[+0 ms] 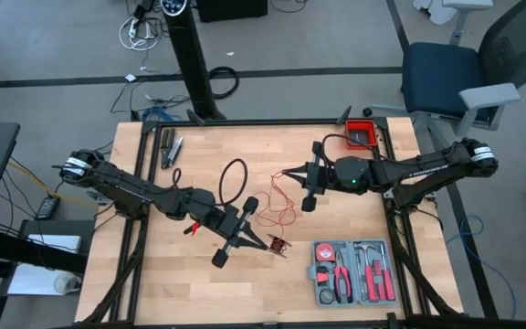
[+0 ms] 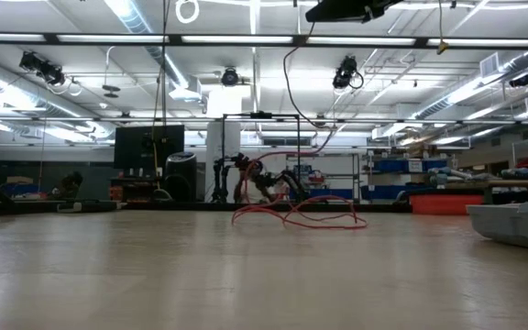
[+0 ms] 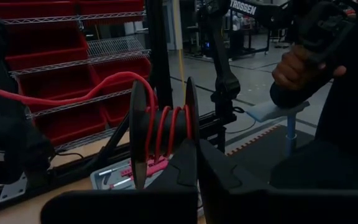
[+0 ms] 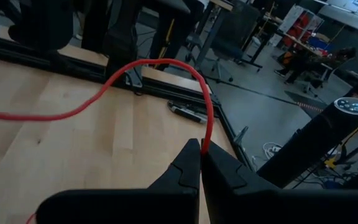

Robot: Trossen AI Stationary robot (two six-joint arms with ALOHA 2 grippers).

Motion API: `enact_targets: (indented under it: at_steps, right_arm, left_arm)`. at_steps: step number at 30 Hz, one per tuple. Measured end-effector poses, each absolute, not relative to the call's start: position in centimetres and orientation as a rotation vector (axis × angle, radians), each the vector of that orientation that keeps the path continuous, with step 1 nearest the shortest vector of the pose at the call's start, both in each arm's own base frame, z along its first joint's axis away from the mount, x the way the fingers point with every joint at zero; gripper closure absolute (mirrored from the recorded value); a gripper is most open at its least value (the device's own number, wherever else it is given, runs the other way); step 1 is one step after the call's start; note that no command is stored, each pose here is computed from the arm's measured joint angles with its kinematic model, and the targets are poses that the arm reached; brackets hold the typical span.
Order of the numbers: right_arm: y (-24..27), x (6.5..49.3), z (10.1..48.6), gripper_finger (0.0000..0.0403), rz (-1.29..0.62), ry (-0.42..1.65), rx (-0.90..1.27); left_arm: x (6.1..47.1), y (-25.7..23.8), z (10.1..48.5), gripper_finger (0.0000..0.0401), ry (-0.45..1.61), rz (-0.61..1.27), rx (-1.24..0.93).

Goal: Coil cords
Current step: Uncoil the wire

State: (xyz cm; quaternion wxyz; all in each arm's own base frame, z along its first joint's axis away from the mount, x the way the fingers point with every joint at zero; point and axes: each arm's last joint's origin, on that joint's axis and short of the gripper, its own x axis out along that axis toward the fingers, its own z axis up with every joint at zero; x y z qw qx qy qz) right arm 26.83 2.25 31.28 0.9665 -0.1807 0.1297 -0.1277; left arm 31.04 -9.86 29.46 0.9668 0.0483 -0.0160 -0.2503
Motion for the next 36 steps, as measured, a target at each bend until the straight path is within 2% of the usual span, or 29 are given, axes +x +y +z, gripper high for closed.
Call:
enact_targets:
  at_steps: [8, 15, 26, 30, 36]
  right_arm:
    - [2.2, 26.8, 31.2, 0.0399, -0.258, 0.274, -0.366]
    - [1.3, 26.7, 30.5, 0.0399, -0.249, 0.338, -0.349]
    - [0.8, 26.1, 28.8, 0.0396, -0.122, 0.509, -0.231]
    - [1.0, 25.4, 27.7, 0.0397, -0.107, 0.638, -0.191]
    - [1.5, 24.1, 26.3, 0.0396, -0.102, 0.826, -0.145]
  left_arm:
    - [31.0, -9.9, 29.8, 0.0398, -0.064, -0.504, 0.097]
    - [30.9, -9.8, 30.9, 0.0398, -0.181, -0.496, 0.098]
    - [30.7, -9.8, 32.0, 0.0398, -0.345, -0.446, 0.256]
    - [30.7, -9.5, 32.4, 0.0398, -0.389, -0.349, 0.341]
    - [30.9, -8.9, 32.4, 0.0398, -0.35, -0.097, 0.427]
